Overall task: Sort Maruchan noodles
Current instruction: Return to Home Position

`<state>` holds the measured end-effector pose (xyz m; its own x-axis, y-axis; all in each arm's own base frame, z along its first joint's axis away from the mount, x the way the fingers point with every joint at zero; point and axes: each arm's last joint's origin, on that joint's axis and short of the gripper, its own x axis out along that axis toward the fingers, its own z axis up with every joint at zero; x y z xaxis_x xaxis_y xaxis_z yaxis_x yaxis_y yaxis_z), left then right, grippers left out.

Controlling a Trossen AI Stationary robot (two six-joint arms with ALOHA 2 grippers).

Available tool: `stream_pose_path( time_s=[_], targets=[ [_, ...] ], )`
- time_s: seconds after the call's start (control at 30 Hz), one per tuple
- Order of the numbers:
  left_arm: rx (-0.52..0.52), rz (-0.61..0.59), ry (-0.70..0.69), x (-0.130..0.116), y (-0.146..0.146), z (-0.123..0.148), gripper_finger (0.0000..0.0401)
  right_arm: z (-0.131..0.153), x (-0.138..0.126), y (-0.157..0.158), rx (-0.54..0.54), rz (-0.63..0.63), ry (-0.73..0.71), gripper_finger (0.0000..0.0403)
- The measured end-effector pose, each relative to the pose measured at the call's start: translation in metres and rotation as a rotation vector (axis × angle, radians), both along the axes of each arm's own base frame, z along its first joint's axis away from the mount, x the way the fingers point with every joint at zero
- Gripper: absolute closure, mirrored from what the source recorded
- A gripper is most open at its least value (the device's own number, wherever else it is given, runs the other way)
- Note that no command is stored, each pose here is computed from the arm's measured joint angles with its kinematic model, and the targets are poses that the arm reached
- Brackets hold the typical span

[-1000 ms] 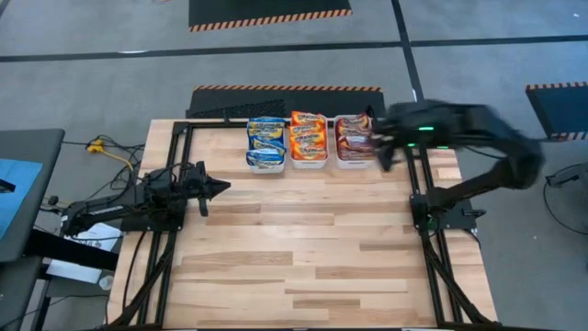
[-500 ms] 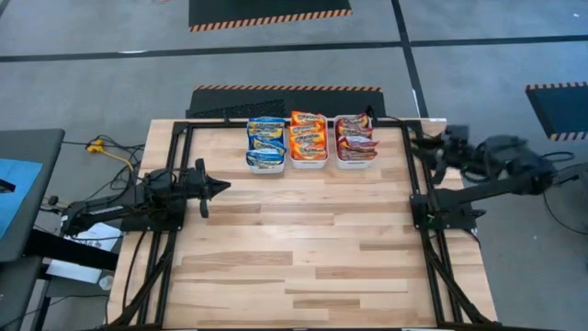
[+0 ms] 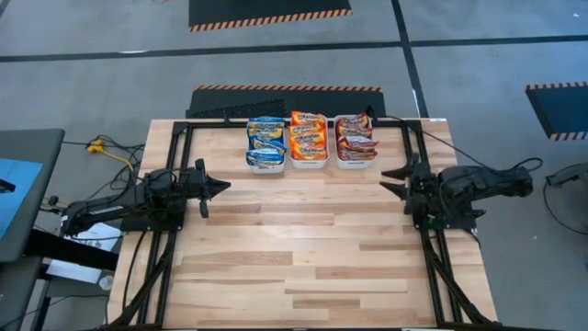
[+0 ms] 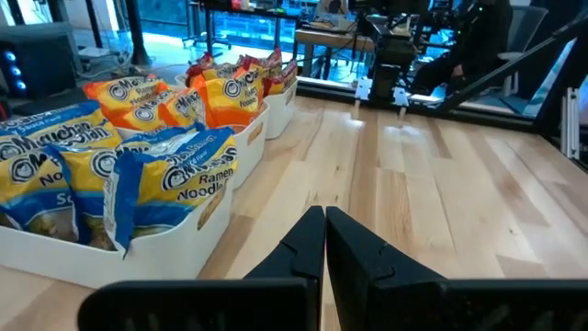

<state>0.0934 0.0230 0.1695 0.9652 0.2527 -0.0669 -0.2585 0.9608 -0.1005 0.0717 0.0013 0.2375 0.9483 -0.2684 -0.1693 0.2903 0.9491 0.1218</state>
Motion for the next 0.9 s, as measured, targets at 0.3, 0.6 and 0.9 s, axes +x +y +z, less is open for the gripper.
stream_pose_path(
  time_s=[0.3, 0.6, 0.9],
  targets=[
    [0.006, 0.0, 0.002, 0.0, 0.0, 0.0, 0.0401, -0.013, -0.005, -0.001, -0.052, 0.008, -0.065, 0.0223],
    [0.006, 0.001, 0.002, 0.0, 0.0, 0.0, 0.0401, -0.023, -0.001, -0.001, -0.101, -0.017, -0.032, 0.0223],
    [0.004, 0.001, 0.001, 0.0, 0.0, 0.0, 0.0401, -0.04, 0.009, 0.009, -0.06, 0.162, -0.075, 0.0223]
  ],
)
